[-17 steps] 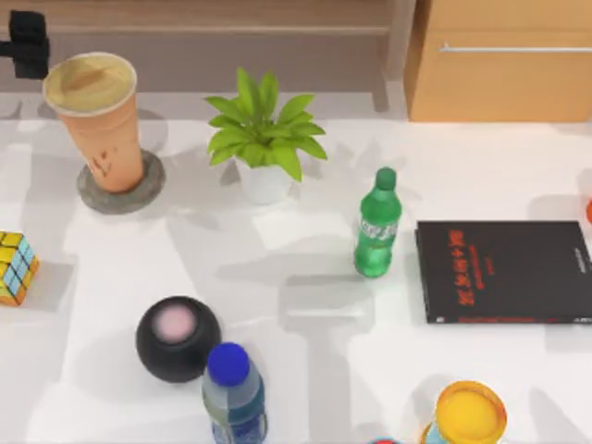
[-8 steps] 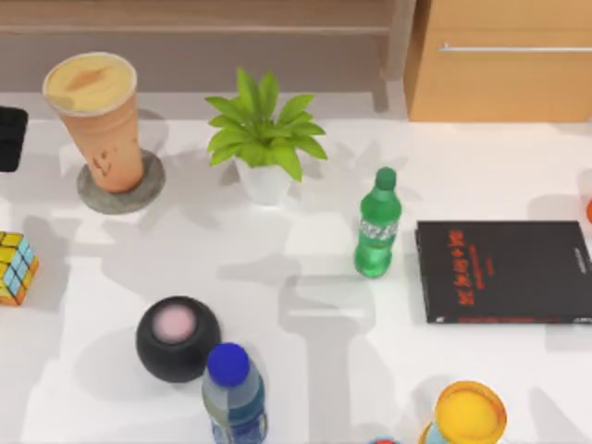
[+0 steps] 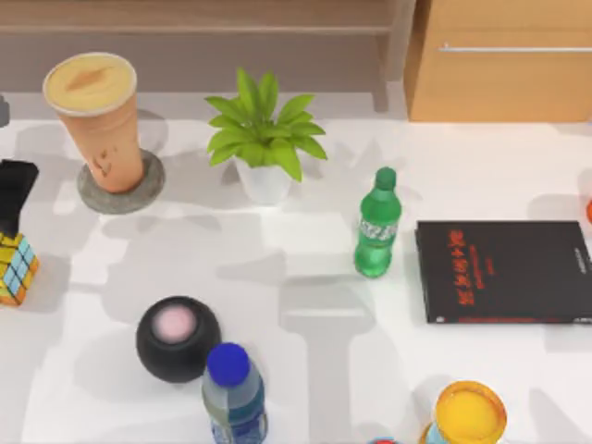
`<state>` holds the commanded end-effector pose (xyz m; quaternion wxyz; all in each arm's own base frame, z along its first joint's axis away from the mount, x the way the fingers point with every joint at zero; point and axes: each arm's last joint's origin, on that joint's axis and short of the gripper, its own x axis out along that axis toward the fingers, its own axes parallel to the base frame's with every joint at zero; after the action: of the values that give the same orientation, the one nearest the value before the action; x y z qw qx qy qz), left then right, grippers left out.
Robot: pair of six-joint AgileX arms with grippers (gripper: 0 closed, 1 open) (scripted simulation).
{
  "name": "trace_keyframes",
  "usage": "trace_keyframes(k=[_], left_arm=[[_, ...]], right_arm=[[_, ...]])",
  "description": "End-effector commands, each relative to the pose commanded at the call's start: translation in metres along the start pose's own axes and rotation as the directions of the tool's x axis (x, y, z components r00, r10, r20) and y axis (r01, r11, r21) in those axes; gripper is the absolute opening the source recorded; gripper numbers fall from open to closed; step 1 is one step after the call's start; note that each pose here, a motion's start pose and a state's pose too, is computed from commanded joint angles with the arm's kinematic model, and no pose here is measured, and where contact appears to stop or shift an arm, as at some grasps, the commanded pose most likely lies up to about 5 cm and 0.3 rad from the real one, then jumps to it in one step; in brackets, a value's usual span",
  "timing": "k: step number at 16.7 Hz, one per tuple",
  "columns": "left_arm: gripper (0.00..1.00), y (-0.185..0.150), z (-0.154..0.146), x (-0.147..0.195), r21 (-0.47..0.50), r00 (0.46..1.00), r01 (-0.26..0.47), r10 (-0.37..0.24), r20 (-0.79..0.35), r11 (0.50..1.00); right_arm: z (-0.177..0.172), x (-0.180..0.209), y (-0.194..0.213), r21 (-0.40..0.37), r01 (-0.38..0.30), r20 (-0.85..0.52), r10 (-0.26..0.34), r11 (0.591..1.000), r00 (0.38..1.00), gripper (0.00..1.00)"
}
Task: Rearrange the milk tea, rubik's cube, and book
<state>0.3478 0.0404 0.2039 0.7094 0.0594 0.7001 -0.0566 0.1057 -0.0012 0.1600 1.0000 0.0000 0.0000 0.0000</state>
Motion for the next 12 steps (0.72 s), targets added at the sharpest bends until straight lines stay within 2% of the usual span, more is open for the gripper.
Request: trace_keyframes(k=[7,12], left_arm=[[1.0,0.0,-0.001,0.001,-0.001,1.0,0.004,-0.004,-0.012,1.0],[1.0,0.0,0.001,0.04,0.003,1.0,0.003,-0.003,-0.005,1.0]], right_arm=[[0.0,0.0,0.0,0.0,0.0,0.0,0.0,1.0,1.0,1.0],[0.0,0.0,0.0,0.0,0.0,0.0,0.0,1.0,1.0,1.0]])
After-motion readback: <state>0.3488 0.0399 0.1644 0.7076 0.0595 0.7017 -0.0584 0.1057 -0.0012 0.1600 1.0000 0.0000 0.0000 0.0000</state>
